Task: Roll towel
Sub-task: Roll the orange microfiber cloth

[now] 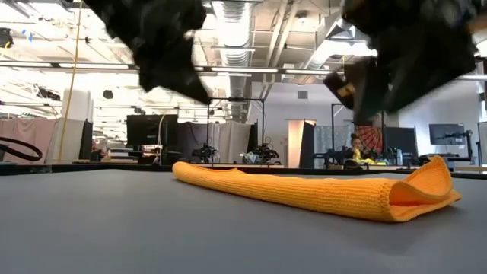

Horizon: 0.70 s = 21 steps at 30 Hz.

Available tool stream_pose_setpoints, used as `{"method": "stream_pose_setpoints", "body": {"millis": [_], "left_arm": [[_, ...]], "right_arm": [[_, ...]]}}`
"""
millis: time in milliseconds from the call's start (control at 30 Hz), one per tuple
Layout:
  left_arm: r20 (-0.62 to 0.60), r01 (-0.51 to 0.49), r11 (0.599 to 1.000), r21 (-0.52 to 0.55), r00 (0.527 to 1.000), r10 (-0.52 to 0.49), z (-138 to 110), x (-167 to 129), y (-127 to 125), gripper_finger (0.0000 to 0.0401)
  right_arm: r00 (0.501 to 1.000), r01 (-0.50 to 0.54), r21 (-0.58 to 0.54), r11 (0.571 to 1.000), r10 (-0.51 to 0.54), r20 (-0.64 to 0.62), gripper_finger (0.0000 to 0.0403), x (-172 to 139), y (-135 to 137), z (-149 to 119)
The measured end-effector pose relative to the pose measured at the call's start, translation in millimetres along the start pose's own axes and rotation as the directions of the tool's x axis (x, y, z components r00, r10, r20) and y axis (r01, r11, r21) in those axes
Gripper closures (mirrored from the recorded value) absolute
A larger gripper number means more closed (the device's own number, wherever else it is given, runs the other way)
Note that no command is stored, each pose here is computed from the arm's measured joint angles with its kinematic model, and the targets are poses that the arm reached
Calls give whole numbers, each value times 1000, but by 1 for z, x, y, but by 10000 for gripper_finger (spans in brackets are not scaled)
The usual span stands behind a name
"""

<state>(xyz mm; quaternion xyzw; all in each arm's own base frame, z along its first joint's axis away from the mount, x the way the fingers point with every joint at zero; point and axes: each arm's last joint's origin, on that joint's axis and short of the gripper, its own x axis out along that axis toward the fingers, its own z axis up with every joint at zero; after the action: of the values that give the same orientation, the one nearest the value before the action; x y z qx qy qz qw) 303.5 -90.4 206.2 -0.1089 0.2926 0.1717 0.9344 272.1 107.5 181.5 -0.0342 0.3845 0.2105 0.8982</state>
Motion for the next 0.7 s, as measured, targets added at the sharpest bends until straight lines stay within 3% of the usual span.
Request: {"method": "stream_pose_setpoints", "body": {"millis": [133, 333, 533, 700], "left_arm": [[90, 125, 992, -18, 988, -123, -9, 23, -25, 374], [80, 307, 950, -64, 950, -301, -41, 74, -46, 374], [-63, 318, 944, -86, 944, -324, -53, 102, -50, 374], [-195, 265, 960, -86, 941, -277, -58, 106, -41, 374]], "right_arm": [[994, 79, 3, 997, -78, -81, 239, -1, -15, -11], [979, 124, 94, 988, -107, -171, 239, 0, -35, -42], [972, 142, 182, 973, -103, -211, 239, 3, -33, -62], [980, 138, 241, 961, -96, -175, 239, 6, -20, -64]]}}
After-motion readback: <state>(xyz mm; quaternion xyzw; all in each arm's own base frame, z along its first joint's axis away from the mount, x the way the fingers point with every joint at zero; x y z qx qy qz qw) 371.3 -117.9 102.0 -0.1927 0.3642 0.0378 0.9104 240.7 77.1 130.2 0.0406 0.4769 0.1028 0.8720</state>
